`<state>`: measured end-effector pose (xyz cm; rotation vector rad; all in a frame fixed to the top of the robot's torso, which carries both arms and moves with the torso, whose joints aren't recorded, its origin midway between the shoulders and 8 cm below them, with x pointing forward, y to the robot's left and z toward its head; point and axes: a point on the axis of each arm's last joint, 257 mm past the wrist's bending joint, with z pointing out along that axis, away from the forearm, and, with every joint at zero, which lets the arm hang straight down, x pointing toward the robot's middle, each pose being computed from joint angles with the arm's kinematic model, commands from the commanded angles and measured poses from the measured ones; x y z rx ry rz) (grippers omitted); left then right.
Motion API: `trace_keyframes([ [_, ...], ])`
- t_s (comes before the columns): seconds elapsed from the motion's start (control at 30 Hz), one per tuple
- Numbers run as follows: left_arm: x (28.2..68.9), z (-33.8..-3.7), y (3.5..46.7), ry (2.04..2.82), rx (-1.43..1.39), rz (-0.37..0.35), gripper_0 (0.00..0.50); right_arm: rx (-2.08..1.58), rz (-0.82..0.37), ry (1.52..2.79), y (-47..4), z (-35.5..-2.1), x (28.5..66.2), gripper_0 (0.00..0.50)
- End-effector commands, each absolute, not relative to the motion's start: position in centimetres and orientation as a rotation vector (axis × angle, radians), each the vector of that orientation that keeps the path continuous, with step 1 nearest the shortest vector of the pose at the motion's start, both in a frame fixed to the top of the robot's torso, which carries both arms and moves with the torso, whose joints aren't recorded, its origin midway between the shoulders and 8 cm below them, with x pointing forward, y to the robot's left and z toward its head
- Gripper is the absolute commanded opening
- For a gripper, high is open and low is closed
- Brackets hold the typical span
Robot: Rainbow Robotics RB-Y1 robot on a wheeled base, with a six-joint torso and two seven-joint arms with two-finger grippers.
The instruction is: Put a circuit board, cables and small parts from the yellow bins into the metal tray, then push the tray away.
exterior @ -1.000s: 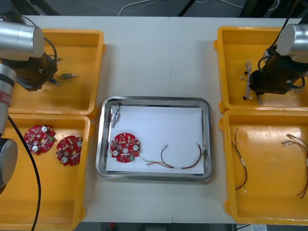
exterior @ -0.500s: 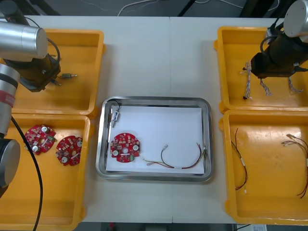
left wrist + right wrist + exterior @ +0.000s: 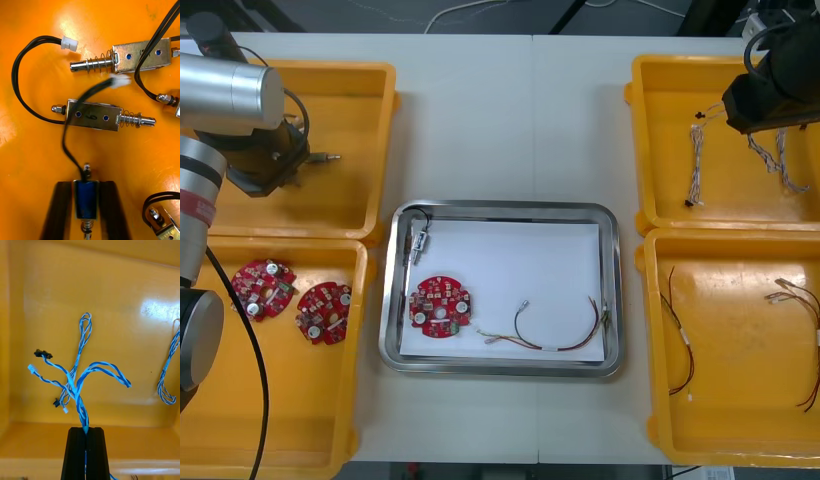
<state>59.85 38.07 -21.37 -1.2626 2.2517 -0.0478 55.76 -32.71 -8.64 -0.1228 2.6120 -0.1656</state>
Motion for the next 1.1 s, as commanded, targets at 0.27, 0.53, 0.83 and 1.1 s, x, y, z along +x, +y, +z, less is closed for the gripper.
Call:
trace_keyframes([
  [0.27,61.8,-18.4,35.6,2.252,-1.162,-0.089,0.000,-0.494,-0.127,2.481,-30.4,-3.3,54.2,0.000],
  [0.53,60.0,-15.2,35.1,2.280,-1.154,-0.076,0.000,-0.959,-0.154,2.319,-23.3,-2.9,52.6,0.000],
  [0.83,56.8,-10.7,33.9,2.322,-1.101,-0.044,0.000,-1.368,-0.083,2.171,-13.7,-6.1,49.2,0.000],
  [1.1,54.7,-8.0,32.6,2.383,-0.952,-0.071,0.000,-1.615,-0.092,2.097,-8.4,-10.3,46.6,0.000],
])
